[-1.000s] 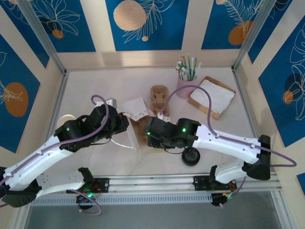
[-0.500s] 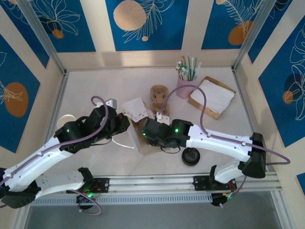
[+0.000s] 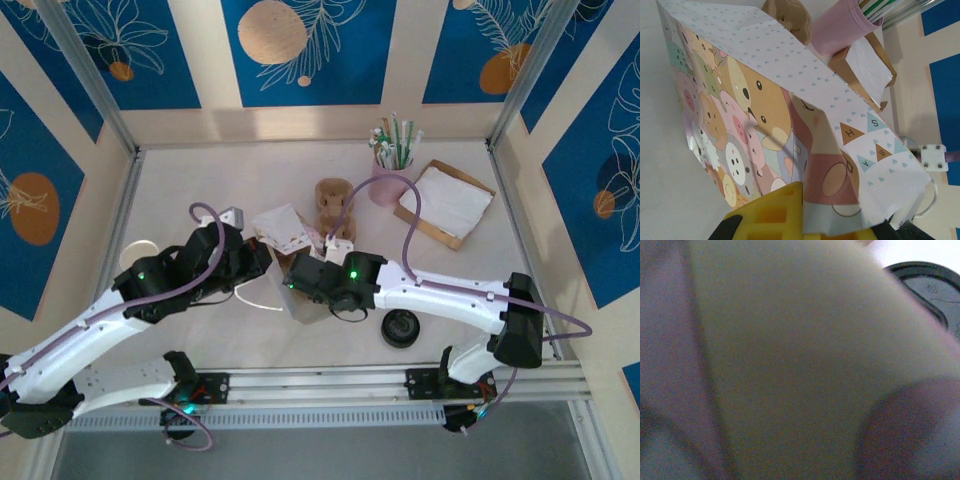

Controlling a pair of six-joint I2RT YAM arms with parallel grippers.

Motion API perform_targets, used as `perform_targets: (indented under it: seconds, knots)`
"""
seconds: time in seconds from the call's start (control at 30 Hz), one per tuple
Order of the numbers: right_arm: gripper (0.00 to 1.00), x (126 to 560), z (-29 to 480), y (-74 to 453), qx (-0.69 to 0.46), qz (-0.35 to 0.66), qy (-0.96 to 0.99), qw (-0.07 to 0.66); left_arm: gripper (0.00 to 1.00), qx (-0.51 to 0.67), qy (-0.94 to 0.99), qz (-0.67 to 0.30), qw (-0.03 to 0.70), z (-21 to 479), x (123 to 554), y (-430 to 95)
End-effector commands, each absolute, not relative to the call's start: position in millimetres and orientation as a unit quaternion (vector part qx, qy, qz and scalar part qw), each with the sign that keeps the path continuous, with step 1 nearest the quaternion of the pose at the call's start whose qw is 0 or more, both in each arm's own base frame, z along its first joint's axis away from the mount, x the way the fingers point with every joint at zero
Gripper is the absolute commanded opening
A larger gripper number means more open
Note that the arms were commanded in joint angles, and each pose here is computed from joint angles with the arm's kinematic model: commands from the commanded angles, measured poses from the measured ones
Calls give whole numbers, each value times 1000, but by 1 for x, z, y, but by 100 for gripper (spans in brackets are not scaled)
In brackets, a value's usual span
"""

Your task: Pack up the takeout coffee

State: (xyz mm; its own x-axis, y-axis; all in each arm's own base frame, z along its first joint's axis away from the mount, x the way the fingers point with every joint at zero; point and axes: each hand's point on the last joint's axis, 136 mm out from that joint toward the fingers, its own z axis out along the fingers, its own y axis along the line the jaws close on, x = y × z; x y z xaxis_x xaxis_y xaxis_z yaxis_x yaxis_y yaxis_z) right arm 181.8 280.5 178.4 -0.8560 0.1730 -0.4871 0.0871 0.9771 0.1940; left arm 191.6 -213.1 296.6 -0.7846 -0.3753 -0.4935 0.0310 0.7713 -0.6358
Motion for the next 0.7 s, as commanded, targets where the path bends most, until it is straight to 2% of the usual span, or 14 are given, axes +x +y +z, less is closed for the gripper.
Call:
perform_targets:
  seconds: [0.0, 0.13, 0.67]
  knots:
    - [37, 193, 182, 280, 86, 74, 950, 291, 0, -92, 894, -336, 281, 287, 179, -216]
    - [34, 202, 181, 284, 88, 87, 946, 300, 0, -92, 894, -339, 278, 287, 178, -217]
    - [33, 212, 159, 292, 94, 88, 952, 279, 0, -94, 890, -349, 277, 288, 177, -218]
